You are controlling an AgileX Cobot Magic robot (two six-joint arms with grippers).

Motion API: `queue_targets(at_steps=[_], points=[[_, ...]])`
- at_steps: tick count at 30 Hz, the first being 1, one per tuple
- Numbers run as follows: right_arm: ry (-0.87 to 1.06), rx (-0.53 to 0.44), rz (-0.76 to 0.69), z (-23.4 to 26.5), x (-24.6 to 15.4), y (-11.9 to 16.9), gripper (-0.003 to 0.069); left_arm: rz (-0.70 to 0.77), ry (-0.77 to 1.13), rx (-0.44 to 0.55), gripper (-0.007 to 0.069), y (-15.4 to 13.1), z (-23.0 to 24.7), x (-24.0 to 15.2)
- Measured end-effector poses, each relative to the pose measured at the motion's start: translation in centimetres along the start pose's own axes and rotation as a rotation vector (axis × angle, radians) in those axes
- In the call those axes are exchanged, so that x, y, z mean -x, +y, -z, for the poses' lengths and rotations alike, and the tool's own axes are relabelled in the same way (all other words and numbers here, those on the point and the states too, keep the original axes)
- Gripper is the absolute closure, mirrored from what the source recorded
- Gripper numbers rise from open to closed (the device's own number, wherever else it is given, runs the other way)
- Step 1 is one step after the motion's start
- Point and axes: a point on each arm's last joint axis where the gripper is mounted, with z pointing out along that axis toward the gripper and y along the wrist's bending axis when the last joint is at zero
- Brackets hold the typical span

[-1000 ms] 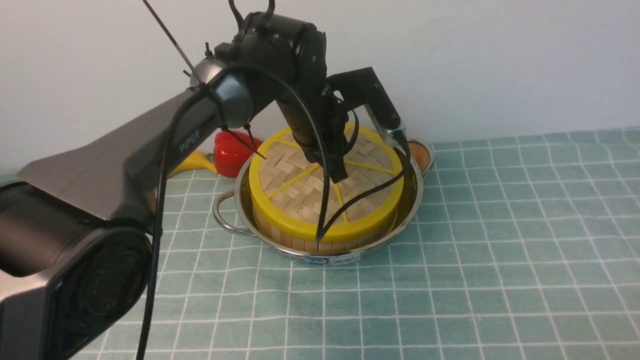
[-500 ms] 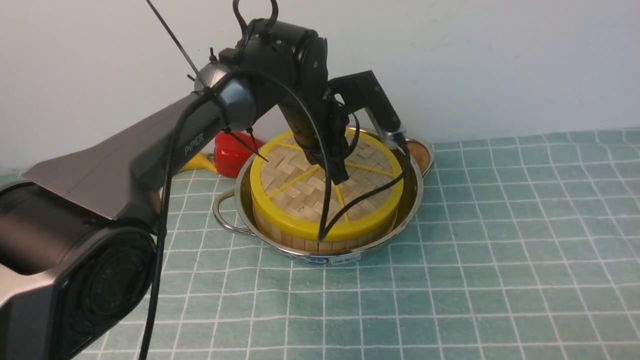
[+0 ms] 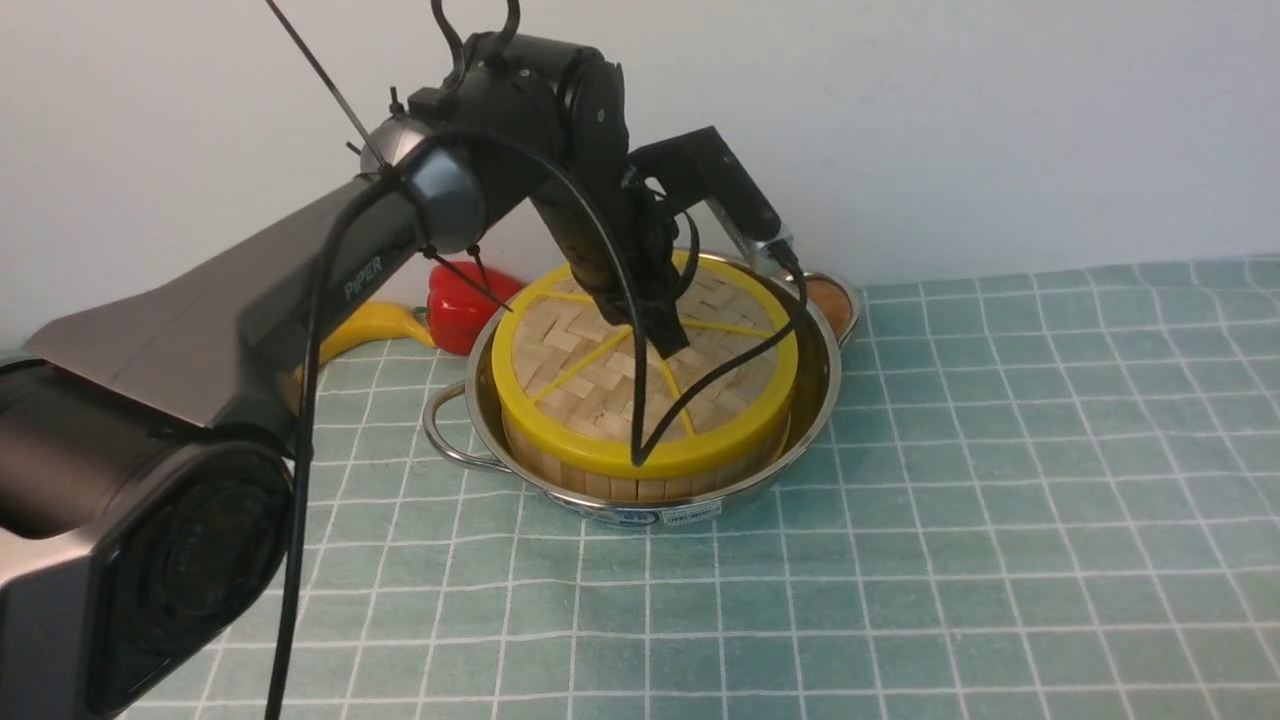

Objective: Place the steamer in the pot on the blue tablecloth, and put the lid on the steamer.
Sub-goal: 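Place the yellow bamboo steamer lid onto the steamer in the pot with the left gripper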

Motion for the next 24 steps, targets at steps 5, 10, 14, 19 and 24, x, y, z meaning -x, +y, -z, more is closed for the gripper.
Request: queue_targets(at_steps=[5,10,14,19,24], points=[[0.0,0.0,0.0,0.0,0.0,0.0,0.0419,0.004,-0.003,-0.004,0.0502,0.0,0.0,0.0],[0.0,0.0,0.0,0.0,0.0,0.0,0.0419,0.011,-0.007,-0.009,0.0502,0.06,0.0,-0.05],[0.0,0.0,0.0,0.0,0.0,0.0,0.0419,-0.007,-0.011,-0.007,0.0502,0.1,0.26,-0.02],[0.0,0.0,0.0,0.0,0.0,0.0,0.0419,-0.018,-0.009,-0.008,0.0502,0.1,0.74,-0.03],[0.0,0.0,0.0,0.0,0.0,0.0,0.0419,-0.039,-0.006,-0.01,0.0502,0.09,0.83,-0.06]])
